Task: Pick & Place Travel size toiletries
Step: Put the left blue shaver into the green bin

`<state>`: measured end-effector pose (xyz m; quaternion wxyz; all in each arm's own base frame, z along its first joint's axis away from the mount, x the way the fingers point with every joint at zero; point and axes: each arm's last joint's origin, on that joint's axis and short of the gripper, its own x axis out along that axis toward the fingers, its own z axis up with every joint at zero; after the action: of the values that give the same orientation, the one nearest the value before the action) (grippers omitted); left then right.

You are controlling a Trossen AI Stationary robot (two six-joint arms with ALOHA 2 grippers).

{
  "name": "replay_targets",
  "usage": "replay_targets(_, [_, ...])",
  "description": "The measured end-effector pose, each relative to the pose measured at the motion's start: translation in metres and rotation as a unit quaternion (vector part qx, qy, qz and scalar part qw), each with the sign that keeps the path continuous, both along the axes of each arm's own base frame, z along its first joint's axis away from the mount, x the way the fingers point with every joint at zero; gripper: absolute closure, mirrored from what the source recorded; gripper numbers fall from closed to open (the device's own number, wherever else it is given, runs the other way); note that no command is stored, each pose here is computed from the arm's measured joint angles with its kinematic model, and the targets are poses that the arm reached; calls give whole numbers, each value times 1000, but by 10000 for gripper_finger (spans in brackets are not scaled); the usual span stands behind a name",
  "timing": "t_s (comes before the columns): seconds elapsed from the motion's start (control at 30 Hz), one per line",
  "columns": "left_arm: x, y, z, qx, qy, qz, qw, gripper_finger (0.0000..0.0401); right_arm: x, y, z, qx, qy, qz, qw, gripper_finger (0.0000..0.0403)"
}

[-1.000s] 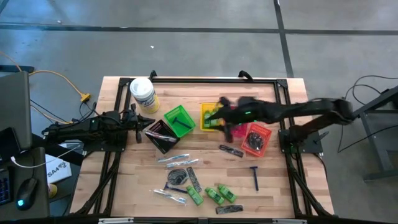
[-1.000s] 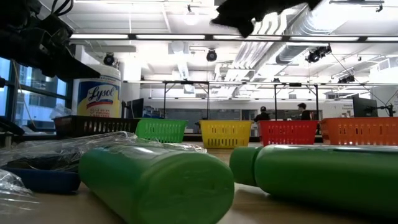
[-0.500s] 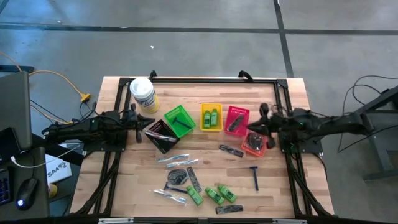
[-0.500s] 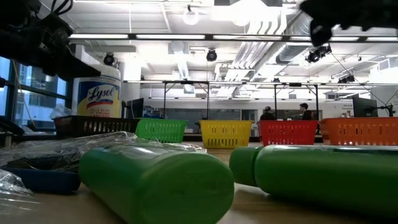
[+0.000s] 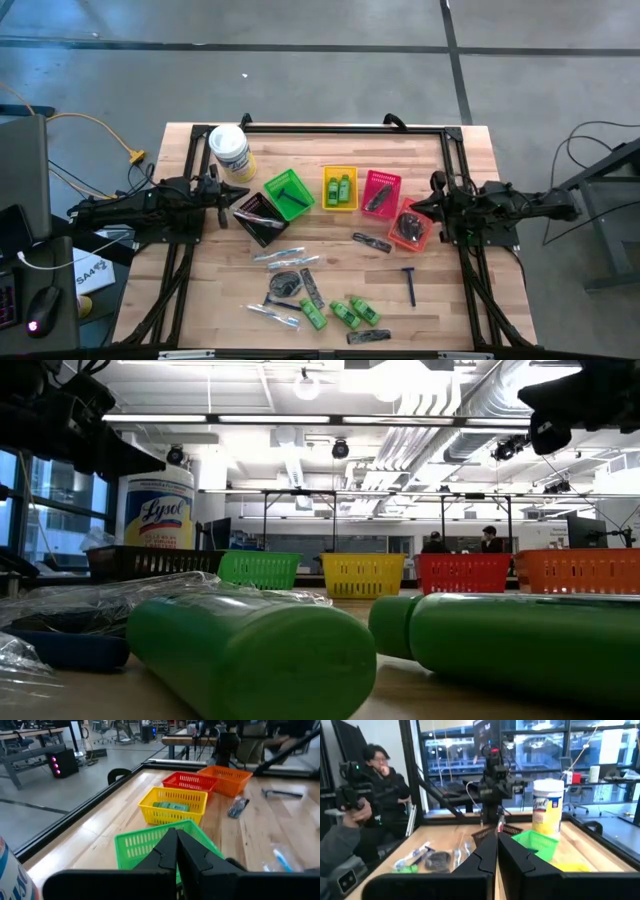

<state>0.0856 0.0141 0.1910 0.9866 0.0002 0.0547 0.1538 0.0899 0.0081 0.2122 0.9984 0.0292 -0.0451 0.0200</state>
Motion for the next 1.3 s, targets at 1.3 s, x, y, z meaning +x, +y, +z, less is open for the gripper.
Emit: replay_targets(1.3, [100, -64, 46, -70, 135, -189, 970, 401, 0, 0, -17, -42, 50, -4, 998, 400])
